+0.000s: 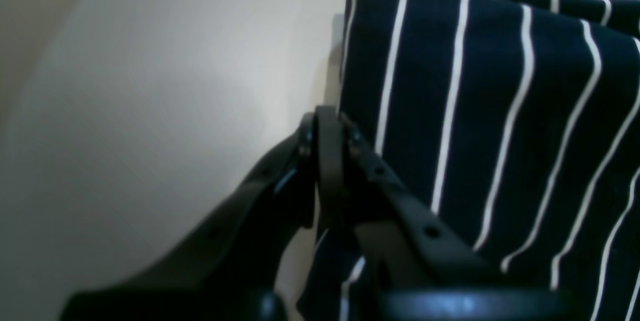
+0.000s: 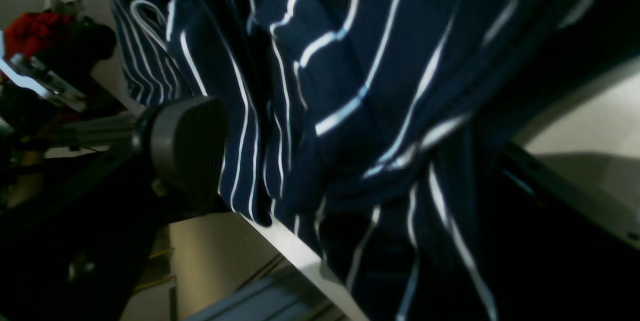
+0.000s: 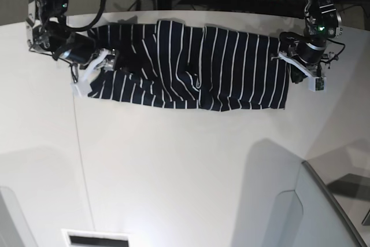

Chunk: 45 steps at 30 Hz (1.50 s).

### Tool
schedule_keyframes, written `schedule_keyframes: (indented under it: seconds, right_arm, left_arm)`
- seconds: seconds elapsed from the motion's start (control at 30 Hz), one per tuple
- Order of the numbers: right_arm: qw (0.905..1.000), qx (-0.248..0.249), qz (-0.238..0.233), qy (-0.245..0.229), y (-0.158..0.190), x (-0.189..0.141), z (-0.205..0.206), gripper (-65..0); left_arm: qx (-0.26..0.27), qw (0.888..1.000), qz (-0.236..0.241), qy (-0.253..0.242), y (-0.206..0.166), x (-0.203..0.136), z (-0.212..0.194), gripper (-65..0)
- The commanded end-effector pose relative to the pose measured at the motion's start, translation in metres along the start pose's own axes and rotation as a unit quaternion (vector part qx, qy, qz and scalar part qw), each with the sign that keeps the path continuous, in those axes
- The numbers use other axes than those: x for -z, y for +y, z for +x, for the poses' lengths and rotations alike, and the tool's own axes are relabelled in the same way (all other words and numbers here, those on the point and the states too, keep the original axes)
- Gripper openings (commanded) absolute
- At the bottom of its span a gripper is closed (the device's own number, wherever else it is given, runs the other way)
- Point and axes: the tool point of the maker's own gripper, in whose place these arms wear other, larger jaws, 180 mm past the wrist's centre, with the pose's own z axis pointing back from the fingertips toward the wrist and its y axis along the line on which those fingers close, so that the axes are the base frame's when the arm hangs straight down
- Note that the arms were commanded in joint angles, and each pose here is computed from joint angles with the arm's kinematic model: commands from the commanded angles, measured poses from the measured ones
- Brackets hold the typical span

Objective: Layout the t-shirt on the table in an organized manner, then fold the t-shirt properly
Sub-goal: 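Grasp both ends of the folded shirt with both grippers, then push the shirt ends together with both grippers, compacting it into a square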

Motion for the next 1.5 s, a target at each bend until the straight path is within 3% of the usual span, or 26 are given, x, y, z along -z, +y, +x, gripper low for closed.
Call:
schedule_keyframes:
  seconds: [0.0,0.1,0.2,0.33,0.4,0.5,0.7,0.87,1.0,1.17,1.33,1.47]
  right_arm:
    - [0.9996,0.003,-0.020,0.019,-0.009,0.000,-0.006,-7.4]
    - [0.9996,0.008,-0.019,0.020,-0.011,0.002,-0.005,-11.3]
    - [0.9997,0.004,-0.018,0.019,-0.010,0.003,-0.002,-20.9]
    - [0.9998,-0.002,-0.015,0.012,-0.007,0.005,0.009,-34.7]
    - [0.9998,-0.002,-0.015,0.010,-0.007,0.005,0.011,-44.4]
    - [0.9999,-0.007,-0.014,0.007,-0.006,0.005,0.014,-64.2]
    - [0.9984,-0.054,-0.013,-0.009,0.013,-0.007,0.030,-64.4]
    - [0.9935,-0.113,0.002,0.013,0.045,-0.011,0.029,-64.4]
    - [0.9944,-0.104,0.007,0.016,0.069,-0.006,0.026,-64.4]
    - [0.9911,-0.128,0.028,0.024,0.108,0.004,0.025,-64.4]
    - [0.9931,-0.114,0.020,0.020,0.114,0.005,0.033,-64.4]
    - [0.9881,-0.145,0.030,0.043,0.126,0.015,0.031,-64.4]
  left_arm:
    - [0.002,1.000,0.013,-0.024,0.014,0.001,0.018,-65.0]
    - [-0.020,0.999,0.034,-0.017,0.033,0.010,0.015,-65.0]
    - [-0.044,0.998,0.052,-0.017,0.050,0.017,0.017,-65.0]
    - [-0.032,0.998,0.044,-0.006,0.050,0.027,0.018,-65.0]
    - [-0.028,0.999,0.029,0.005,0.038,0.036,0.014,-65.0]
    - [-0.025,0.999,0.006,0.026,0.019,0.047,0.002,-65.0]
    - [0.011,0.999,-0.047,0.015,-0.027,0.050,-0.011,-65.0]
    - [0.019,0.998,-0.063,0.021,-0.039,0.048,-0.018,-65.0]
    - [0.018,0.998,-0.065,0.019,-0.042,0.048,-0.017,-65.0]
    - [0.013,0.997,-0.073,0.020,-0.054,0.049,-0.020,-65.0]
    - [0.024,0.994,-0.105,0.029,-0.084,0.048,-0.027,-65.0]
    - [0.040,0.990,-0.134,0.031,-0.109,0.048,-0.028,-65.0]
